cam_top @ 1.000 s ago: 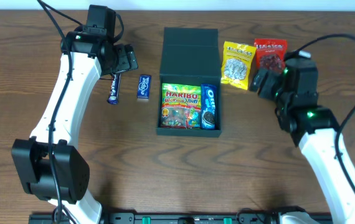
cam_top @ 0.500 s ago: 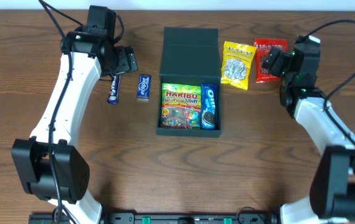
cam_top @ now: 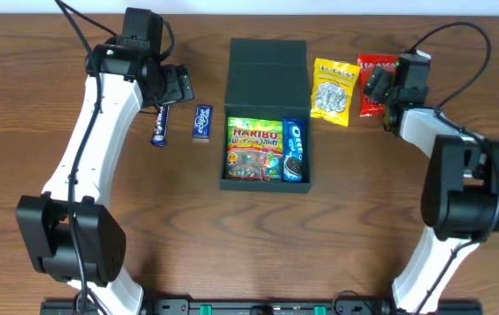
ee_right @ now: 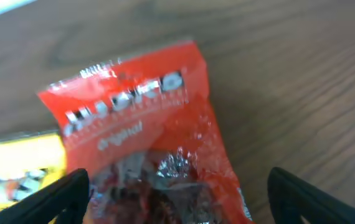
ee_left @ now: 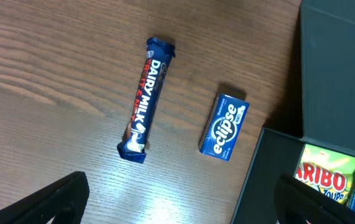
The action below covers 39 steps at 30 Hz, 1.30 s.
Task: Pack container
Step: 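Reach the right gripper to the red Hacks bag and grasp it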
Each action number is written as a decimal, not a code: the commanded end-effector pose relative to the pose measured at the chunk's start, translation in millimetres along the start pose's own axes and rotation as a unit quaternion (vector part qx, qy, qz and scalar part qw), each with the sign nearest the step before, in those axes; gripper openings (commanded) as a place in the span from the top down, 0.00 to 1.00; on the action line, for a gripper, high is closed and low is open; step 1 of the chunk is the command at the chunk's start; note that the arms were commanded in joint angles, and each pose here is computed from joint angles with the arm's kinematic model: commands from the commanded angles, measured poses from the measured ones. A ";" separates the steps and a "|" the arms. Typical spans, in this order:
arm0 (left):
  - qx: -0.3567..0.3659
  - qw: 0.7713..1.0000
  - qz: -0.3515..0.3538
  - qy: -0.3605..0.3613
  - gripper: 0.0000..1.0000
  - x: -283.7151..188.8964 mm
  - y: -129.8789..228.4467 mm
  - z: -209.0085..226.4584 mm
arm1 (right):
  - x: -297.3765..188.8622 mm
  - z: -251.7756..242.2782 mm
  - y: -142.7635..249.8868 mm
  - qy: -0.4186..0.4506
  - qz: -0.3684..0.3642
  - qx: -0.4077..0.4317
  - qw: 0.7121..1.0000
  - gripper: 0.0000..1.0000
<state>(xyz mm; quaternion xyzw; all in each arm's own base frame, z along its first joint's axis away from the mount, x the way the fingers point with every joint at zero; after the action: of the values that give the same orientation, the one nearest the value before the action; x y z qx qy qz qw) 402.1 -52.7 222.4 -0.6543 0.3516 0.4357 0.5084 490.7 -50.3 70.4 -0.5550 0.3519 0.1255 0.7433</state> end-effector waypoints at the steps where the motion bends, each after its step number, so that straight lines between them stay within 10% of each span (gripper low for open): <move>1: 0.007 1.000 -0.014 0.004 0.05 -9.7 -5.5 -0.1 | 9.9 -4.8 6.2 0.011 0.009 -0.005 1.000 0.16; 12: 0.007 1.000 -0.015 0.003 0.05 -9.7 -5.7 0.2 | 10.9 -8.5 19.8 0.021 0.041 -0.011 0.999 0.97; 39: 0.050 0.994 -0.098 0.014 0.05 -81.5 -5.2 7.1 | -151.9 76.6 -45.0 -0.230 0.005 -0.195 0.953 0.99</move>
<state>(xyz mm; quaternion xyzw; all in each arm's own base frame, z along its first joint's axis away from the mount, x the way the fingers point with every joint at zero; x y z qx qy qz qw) 379.5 -47.2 281.9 -0.6643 0.3258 0.3712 0.5611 442.7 9.3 201.5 -0.6271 0.2068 0.2761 0.6984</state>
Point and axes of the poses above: each gripper's point midway between its finger pads, its own x axis out along the fingers, its own z axis along the line the jaws close on, y = z × x, the point moved 6 cm from there along -x, back along the fingers
